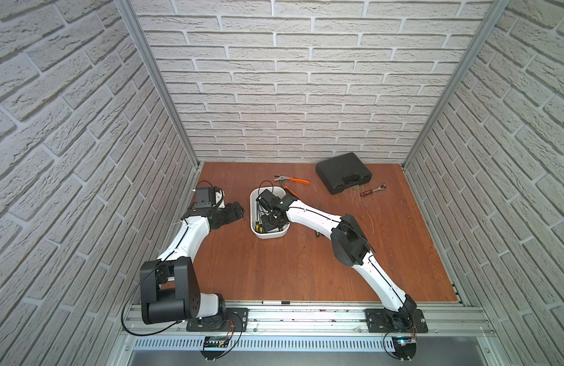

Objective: Take the file tool out of the storage box
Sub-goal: Pick up the file tool from the storage box.

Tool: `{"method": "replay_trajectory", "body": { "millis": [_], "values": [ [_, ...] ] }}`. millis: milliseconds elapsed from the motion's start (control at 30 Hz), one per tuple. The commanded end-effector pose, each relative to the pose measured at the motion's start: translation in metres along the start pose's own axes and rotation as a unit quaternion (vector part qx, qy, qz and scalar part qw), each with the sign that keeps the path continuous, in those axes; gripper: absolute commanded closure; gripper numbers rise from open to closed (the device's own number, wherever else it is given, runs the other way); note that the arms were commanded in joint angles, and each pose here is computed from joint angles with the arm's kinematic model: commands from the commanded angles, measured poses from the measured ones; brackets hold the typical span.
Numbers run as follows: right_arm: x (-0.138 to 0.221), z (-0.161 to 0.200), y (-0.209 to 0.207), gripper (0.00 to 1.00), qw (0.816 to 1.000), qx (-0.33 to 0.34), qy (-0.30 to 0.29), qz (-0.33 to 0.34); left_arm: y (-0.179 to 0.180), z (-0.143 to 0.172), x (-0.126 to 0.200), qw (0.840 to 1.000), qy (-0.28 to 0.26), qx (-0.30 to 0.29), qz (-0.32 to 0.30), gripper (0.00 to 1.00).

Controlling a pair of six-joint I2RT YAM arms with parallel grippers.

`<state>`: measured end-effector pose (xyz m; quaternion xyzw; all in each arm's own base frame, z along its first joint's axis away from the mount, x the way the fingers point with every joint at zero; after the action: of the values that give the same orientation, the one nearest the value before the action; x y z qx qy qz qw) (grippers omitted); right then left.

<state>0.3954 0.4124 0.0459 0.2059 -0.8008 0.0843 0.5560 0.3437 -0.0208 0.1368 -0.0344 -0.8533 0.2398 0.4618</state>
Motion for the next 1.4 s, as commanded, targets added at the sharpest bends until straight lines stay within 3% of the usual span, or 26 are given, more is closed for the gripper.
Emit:
{"method": "replay_trajectory", "body": {
  "millis": [0,333,600,967,1367],
  "values": [
    [0.042,-0.023,-0.002,0.87,0.999,-0.021,-0.047,-0.006,0.0,-0.007,0.006,1.0,-0.014,-0.012,-0.001,0.09],
    [0.114,-0.048,-0.022,0.88,0.986,-0.082,-0.128,-0.068,0.0,-0.009,0.006,1.0,-0.017,-0.011,-0.001,0.09],
    [0.14,-0.017,-0.093,0.89,0.979,-0.141,-0.143,-0.022,0.001,-0.01,0.003,1.0,-0.014,-0.01,0.002,0.09],
    [0.135,0.09,-0.192,0.89,0.972,-0.207,-0.079,0.082,0.0,-0.009,0.001,1.0,-0.014,-0.008,0.008,0.09],
    [0.099,0.129,-0.224,0.89,0.973,-0.2,-0.011,0.119,0.001,-0.008,0.001,1.0,-0.012,-0.007,0.006,0.09]
  ]
}}
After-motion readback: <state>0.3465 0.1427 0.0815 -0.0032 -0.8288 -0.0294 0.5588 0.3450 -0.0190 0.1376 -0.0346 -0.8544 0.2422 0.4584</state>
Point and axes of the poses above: each gripper's point midway between its finger pads, its own x axis back along the fingers, its own y axis along the line the jaws close on, z = x × y, the point moved 2 cm from there along x, back along the fingers, and after that the axes turned 2 degrees about x, right-handed, at the moved point
